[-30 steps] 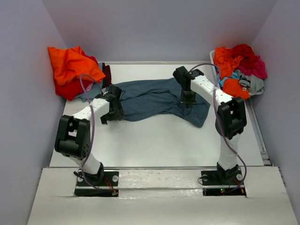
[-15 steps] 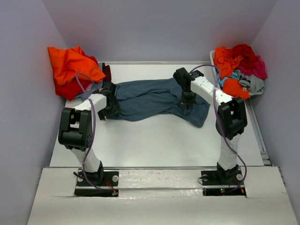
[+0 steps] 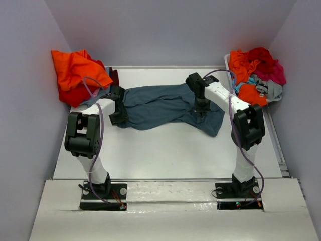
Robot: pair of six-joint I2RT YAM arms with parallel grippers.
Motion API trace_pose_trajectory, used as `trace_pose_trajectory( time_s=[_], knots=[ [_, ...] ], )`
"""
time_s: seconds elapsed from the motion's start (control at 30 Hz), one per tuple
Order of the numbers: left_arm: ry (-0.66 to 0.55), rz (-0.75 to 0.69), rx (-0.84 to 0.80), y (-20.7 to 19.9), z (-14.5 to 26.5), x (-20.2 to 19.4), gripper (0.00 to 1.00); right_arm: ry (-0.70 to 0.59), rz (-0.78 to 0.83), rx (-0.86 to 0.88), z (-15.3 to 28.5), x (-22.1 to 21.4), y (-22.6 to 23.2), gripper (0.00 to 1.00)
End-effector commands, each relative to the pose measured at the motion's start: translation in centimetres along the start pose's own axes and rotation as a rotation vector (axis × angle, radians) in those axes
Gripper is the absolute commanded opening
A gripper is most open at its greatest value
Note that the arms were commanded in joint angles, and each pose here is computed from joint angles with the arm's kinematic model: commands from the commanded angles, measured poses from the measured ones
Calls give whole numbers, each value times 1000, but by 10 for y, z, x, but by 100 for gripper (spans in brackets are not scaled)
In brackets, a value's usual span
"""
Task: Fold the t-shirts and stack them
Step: Fold the tshirt
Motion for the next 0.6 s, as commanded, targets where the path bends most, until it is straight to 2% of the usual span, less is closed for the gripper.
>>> trace_pose_trajectory(
  time_s=[0.0, 0.03, 0.1, 0.13, 0.2, 0.57],
  knots=[
    [-54, 2, -44, -7, 14, 14, 41, -51, -18, 24, 14, 3, -3, 7],
    [-58, 4, -47, -7, 17, 15, 28, -49, -17, 24, 14, 2, -3, 7],
    [-63, 6, -47, -7, 19, 16, 21, -46, -16, 24, 13, 2, -2, 7],
    [-67, 7, -46, -7, 21, 16, 14, -46, -16, 24, 13, 2, -2, 7],
    [-82, 13, -51, -7, 26, 19, 6, -44, -16, 24, 12, 2, -1, 7],
    [-207, 43, -74, -16, 60, 51, 6, -41, -12, 16, 9, 3, -1, 7]
  ],
)
Point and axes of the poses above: each gripper's point midway between its finger pads, its own z axis back along the fingers, its own y axis along the line the jaws close on, x = y × z, the point moved 10 cm from there along z, back along the fingers, and after that the axes turned 3 degrees about z, right-handed, at the moved point
